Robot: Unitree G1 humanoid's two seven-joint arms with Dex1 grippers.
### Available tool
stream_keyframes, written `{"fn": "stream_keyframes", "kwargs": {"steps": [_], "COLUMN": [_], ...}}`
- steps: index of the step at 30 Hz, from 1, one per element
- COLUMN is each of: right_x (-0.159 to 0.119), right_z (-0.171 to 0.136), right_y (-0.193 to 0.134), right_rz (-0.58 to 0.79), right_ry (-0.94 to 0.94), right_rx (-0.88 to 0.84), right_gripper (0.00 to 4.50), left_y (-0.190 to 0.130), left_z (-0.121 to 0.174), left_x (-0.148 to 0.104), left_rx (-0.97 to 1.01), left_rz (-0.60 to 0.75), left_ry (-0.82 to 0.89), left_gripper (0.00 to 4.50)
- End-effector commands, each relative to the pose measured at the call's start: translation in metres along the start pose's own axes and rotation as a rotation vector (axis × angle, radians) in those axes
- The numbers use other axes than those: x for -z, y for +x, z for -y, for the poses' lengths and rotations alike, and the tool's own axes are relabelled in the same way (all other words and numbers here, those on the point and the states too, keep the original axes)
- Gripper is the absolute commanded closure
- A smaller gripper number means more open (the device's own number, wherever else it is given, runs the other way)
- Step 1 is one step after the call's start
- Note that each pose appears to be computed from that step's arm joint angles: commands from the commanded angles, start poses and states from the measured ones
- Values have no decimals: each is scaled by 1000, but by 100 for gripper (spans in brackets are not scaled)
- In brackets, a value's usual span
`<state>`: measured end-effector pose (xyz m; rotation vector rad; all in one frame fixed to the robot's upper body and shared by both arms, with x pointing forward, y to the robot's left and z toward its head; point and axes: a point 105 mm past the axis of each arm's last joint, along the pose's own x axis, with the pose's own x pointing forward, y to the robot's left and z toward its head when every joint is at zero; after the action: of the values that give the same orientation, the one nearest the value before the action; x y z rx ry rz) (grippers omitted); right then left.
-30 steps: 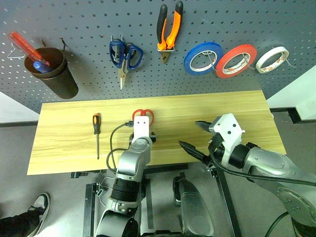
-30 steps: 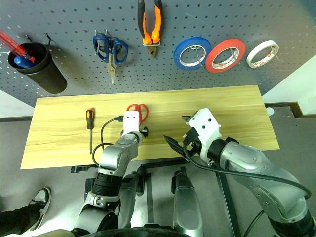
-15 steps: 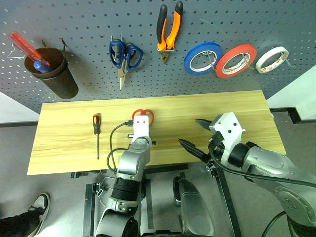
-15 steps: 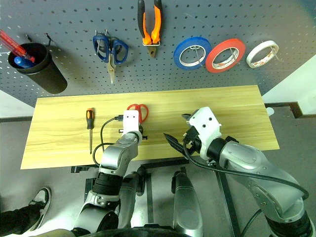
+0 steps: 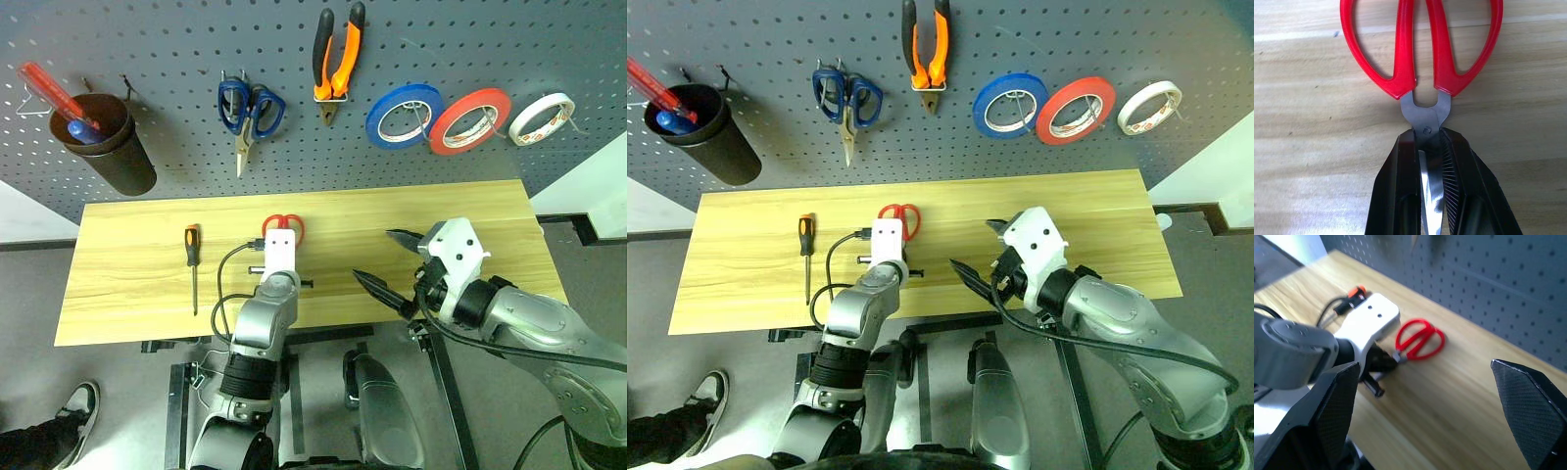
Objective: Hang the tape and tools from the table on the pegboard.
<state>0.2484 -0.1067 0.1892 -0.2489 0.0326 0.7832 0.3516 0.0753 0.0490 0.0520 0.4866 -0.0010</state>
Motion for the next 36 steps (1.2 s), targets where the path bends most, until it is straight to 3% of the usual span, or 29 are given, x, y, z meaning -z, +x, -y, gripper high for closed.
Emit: {"fn": "stream_keyframes", "kwargs": {"steps": [1,9,21,30,36], "right_x": [-13,-17,-36,-48,-48], "right_z": [-4,-8,-25,-21,-17], "right_y": [-6,-11,-29,-41,-42], "right_rz": [74,119,313,516,560], "right_ry": [-19,-6,21,65,80], "right_rx": [-17,-55,-165,-110,-97], "right_gripper": [0,0,0,0,0], "left_y": [-16,-45,-66,-111,-137], "left_z": [10,7,10,9,4], "left_x": [-10,-20,-25,-43,-62], "left_rx": [51,88,141,208,158], "left_rz": [126,390,632,1051,1265], "left_ry": [48,179,290,323,323], "left_gripper": [426,426,426,426,426]}}
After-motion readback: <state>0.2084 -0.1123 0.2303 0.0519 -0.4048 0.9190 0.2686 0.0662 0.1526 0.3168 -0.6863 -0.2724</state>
